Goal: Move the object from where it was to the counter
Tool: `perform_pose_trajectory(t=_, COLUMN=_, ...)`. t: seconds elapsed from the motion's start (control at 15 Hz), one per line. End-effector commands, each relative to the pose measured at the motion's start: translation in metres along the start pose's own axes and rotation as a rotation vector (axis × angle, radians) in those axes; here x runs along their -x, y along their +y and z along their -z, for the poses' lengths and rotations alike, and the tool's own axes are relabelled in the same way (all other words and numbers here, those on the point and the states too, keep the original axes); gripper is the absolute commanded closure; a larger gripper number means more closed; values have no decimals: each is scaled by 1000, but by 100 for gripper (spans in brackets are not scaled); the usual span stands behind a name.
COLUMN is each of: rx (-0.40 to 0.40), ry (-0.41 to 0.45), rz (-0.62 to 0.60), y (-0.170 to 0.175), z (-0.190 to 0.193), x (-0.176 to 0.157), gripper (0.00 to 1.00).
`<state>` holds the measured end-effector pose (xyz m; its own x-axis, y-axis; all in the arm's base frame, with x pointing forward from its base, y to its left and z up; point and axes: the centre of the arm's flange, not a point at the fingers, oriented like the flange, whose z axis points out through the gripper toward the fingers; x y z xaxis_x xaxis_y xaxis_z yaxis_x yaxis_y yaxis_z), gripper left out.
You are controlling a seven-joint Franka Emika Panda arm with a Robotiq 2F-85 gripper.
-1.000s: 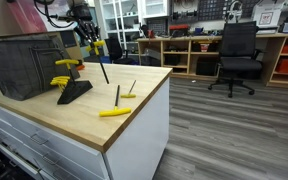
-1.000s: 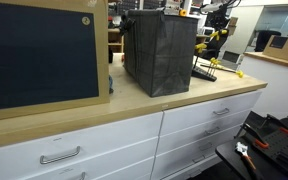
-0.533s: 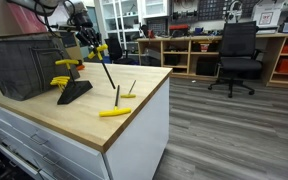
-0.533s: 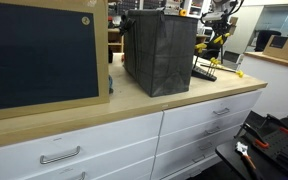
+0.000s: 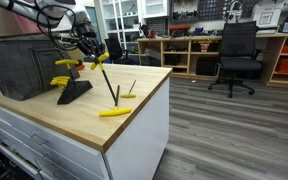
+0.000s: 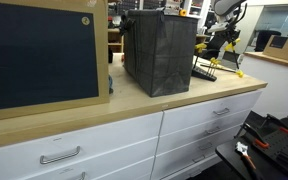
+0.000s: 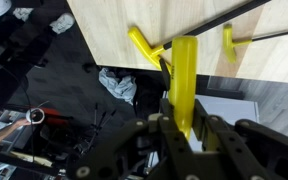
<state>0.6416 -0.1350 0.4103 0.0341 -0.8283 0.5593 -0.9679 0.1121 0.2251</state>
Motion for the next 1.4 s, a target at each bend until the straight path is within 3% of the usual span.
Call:
perform_pose_trajectory(t=0.0, rx=51, ry=53, rz=-45, y=12, z=-3, x=-10, gripper=94)
perform_pose_trajectory(t=0.4, rx=72, ry=19, rz=-69, y=0, z=-9, x=-14, gripper=94)
perform_pose_trajectory(t=1.33, rx=175, ry=-116, rz=-105, y=-48, z=-26, x=18, gripper=94)
